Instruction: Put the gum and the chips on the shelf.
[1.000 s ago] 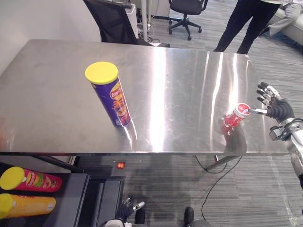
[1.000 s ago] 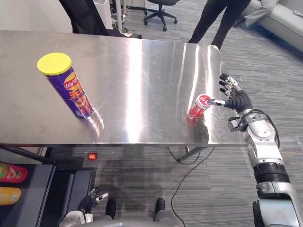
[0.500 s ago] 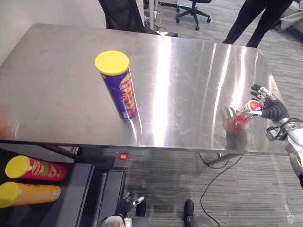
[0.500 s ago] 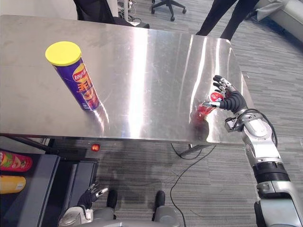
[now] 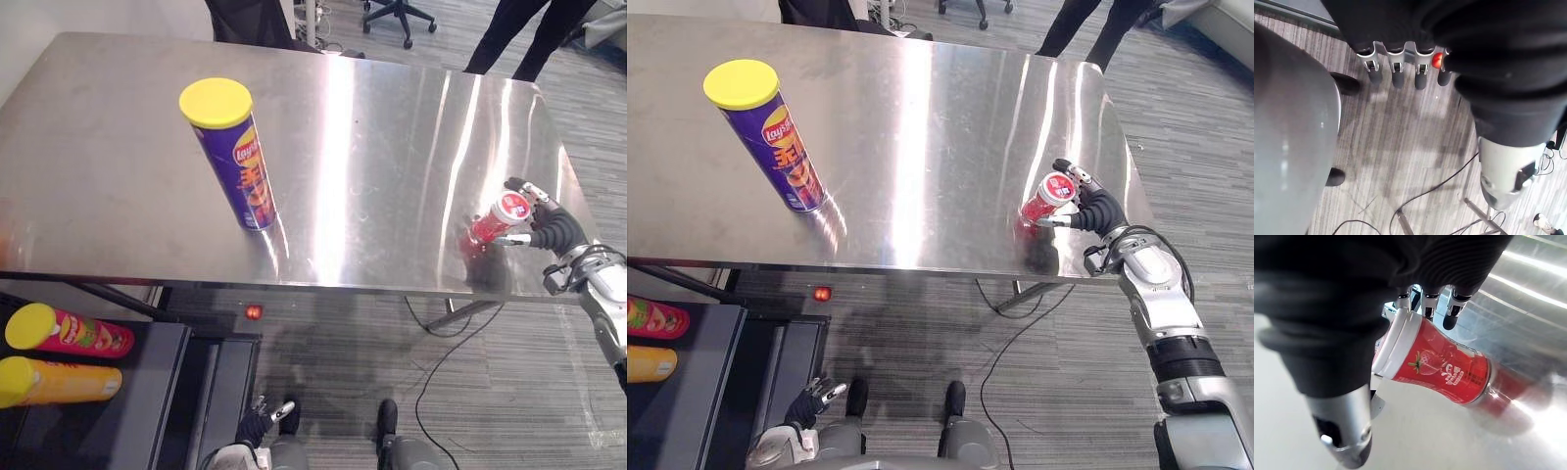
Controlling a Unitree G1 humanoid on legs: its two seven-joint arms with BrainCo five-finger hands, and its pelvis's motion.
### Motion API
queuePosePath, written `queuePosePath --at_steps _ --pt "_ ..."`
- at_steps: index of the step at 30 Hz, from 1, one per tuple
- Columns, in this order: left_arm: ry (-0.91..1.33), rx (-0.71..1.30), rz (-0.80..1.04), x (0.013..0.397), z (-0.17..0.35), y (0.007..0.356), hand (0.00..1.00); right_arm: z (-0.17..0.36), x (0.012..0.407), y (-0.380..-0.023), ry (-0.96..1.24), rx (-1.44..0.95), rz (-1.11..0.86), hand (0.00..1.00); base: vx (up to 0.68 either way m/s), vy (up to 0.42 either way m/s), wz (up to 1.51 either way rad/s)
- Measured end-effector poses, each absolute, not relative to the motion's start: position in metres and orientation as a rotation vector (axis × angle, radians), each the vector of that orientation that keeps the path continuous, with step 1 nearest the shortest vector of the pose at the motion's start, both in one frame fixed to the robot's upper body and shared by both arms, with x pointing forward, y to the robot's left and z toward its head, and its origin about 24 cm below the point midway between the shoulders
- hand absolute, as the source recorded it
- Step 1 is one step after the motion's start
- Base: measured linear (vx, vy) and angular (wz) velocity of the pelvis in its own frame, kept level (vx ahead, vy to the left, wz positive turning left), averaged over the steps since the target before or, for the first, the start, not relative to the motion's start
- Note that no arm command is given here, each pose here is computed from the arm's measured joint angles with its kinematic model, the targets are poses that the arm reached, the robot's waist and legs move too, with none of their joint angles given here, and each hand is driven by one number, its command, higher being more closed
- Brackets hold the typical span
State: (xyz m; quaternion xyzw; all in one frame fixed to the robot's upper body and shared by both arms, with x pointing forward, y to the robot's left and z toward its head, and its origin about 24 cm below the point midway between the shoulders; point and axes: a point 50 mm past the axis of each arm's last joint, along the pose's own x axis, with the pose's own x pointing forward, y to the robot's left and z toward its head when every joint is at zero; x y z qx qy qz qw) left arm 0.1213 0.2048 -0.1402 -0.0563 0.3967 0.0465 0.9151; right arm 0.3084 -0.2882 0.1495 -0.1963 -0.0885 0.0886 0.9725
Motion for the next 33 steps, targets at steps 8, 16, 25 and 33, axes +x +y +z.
queuePosePath --at_steps 8,16,25,33 --pt "0.815 -0.12 0.1 0.122 -0.14 0.205 0.0 0.147 0.306 -0.289 -0.173 -0.397 0.179 1.0 -0.04 -0.022 -0.04" --pt "0.809 -0.118 0.099 0.124 -0.139 0.206 0.0 0.151 0.307 -0.287 -0.199 -0.448 0.148 1.0 -0.02 -0.041 -0.05" --pt "0.788 -0.11 0.112 0.127 -0.137 0.21 0.0 0.155 0.306 -0.289 -0.226 -0.482 0.122 1.0 0.0 -0.016 0.03" --pt "0.783 -0.108 0.116 0.128 -0.136 0.211 0.0 0.162 0.305 -0.293 -0.247 -0.511 0.088 1.0 0.02 -0.012 0.05"
